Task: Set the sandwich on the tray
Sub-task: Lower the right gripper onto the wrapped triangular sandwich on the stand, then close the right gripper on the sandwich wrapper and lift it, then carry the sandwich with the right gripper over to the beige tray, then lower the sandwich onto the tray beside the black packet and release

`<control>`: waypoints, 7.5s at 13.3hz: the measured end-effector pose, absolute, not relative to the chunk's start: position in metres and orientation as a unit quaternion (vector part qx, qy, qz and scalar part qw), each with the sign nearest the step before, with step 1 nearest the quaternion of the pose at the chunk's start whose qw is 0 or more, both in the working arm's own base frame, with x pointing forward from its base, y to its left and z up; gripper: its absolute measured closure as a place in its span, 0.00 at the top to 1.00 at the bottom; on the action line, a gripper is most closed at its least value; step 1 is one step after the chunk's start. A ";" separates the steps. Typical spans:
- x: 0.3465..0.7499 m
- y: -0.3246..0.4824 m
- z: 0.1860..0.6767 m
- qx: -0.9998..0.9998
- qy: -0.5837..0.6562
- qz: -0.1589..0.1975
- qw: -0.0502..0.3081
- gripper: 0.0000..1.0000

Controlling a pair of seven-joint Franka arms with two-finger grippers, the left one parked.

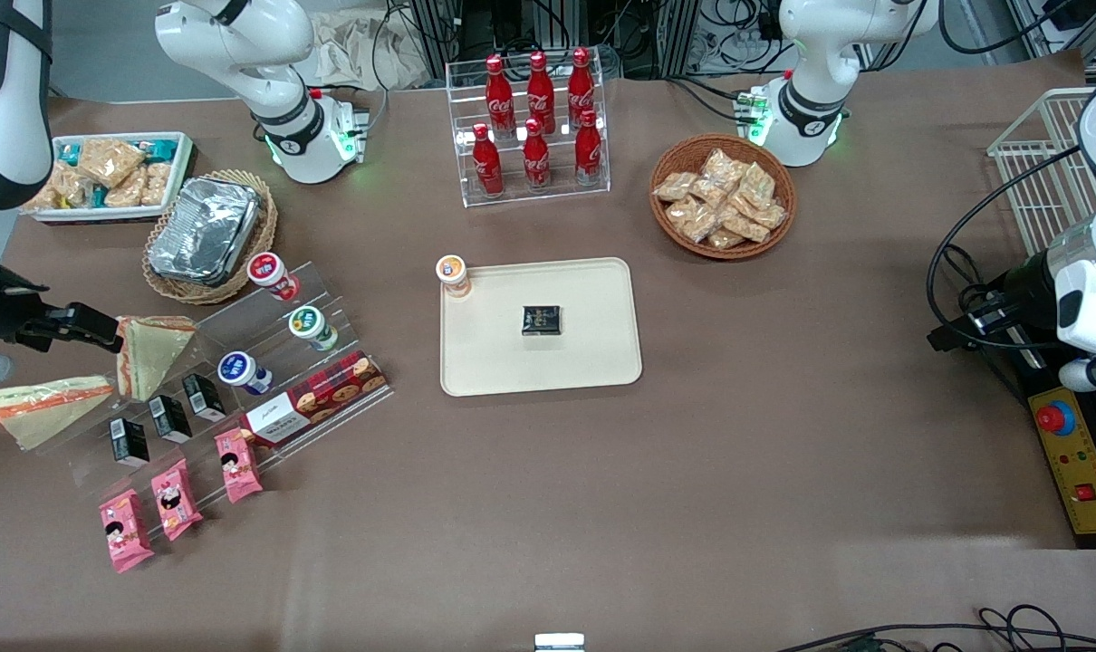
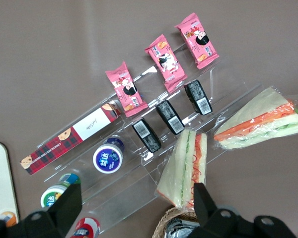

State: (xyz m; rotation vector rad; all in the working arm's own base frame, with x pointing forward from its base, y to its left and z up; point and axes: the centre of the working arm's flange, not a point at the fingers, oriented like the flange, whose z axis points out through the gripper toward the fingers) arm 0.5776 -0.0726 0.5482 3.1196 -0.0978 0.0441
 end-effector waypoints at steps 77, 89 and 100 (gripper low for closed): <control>0.639 0.123 0.473 0.981 0.195 0.018 -0.001 0.20; 0.565 0.364 0.396 0.918 0.395 0.006 0.017 0.20; 0.529 0.460 0.258 0.813 0.579 0.051 0.043 0.20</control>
